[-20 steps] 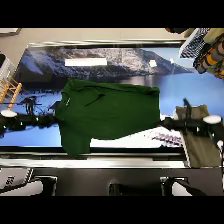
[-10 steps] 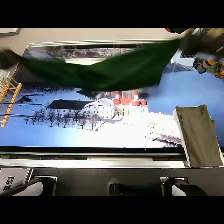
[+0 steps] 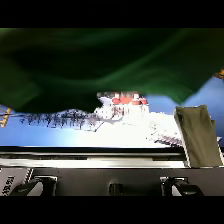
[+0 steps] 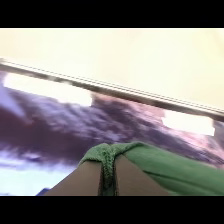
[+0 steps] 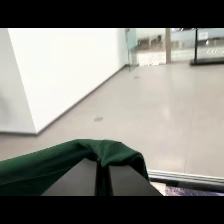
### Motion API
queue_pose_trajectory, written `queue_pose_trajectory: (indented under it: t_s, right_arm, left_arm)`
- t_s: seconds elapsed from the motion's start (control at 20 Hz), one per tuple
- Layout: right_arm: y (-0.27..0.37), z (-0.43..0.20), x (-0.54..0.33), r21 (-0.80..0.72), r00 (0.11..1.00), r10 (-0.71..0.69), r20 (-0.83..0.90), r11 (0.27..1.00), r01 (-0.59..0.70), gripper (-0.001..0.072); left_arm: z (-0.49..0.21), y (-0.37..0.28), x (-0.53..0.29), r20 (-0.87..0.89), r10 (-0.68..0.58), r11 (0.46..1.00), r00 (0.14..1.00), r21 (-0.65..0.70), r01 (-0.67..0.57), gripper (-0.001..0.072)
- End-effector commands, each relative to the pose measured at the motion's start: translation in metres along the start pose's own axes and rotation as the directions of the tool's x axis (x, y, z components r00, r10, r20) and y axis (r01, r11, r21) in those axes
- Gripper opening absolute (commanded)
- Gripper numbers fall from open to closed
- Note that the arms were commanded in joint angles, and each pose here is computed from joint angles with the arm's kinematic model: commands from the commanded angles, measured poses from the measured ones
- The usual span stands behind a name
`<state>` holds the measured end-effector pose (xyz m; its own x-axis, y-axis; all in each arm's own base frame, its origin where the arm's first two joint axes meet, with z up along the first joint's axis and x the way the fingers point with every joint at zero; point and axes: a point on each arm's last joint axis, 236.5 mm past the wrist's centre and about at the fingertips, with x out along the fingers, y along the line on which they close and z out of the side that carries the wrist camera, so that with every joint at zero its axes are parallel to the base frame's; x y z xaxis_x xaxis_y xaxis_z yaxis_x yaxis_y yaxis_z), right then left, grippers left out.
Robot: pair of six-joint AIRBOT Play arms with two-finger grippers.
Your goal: Fold the clothes and pants, and hang the long-sleeved shirts on hangers.
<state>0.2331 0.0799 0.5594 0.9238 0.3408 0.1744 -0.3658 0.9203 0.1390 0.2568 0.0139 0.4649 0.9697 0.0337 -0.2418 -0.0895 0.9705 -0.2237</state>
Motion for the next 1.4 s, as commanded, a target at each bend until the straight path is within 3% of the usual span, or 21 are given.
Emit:
queue_pose_trajectory:
  t_s: [0.0, 0.2, 0.3, 0.45, 0.6, 0.7, 0.95, 1.2, 1.35]
  right_arm:
    - [-0.010, -0.004, -0.018, 0.024, 0.997, -0.077, -0.027, 0.997, 0.078, 0.0032]
    - [-0.042, -0.087, 0.024, 0.077, 0.936, -0.100, -0.339, 0.988, 0.133, 0.0032]
    - [-0.067, -0.159, 0.053, 0.120, 0.821, -0.089, -0.564, 0.975, 0.189, 0.0033]
    - [-0.111, -0.287, 0.093, 0.141, 0.565, -0.034, -0.824, 0.955, 0.263, 0.0033]
    - [-0.149, -0.404, 0.125, 0.158, 0.376, 0.025, -0.926, 0.932, 0.326, 0.0033]
    - [-0.173, -0.471, 0.141, 0.158, 0.303, 0.043, -0.952, 0.917, 0.365, 0.0033]
    - [-0.225, -0.573, 0.190, 0.153, 0.351, -0.013, -0.936, 0.885, 0.439, 0.0033]
    - [-0.257, -0.568, 0.219, 0.121, 0.460, -0.133, -0.878, 0.868, 0.482, 0.0033]
    - [-0.249, -0.576, 0.205, 0.119, 0.400, -0.098, -0.911, 0.867, 0.484, 0.0033]
  left_arm:
    - [-0.004, 0.025, -0.041, 0.028, 0.126, 0.992, 0.992, -0.026, -0.125, 0.0014]
    - [-0.036, 0.018, 0.007, -0.121, 0.062, 0.998, 0.991, -0.011, -0.063, 0.0014]
    - [-0.076, 0.013, 0.057, -0.282, -0.002, 1.000, 0.959, 0.025, 0.010, 0.0013]
    - [-0.154, 0.028, 0.152, -0.509, -0.019, 0.998, 0.861, 0.041, 0.047, 0.0014]
    - [-0.239, 0.029, 0.252, -0.644, -0.039, 0.990, 0.764, 0.079, 0.117, 0.0016]
    - [-0.301, 0.025, 0.310, -0.709, -0.047, 0.984, 0.703, 0.087, 0.153, 0.0016]
    - [-0.402, 0.016, 0.413, -0.716, -0.048, 0.984, 0.697, 0.088, 0.158, 0.0016]
    - [-0.405, 0.020, 0.444, -0.661, -0.046, 0.985, 0.749, 0.095, 0.144, 0.0016]
    - [-0.409, 0.031, 0.433, -0.710, -0.036, 0.987, 0.704, 0.084, 0.134, 0.0017]
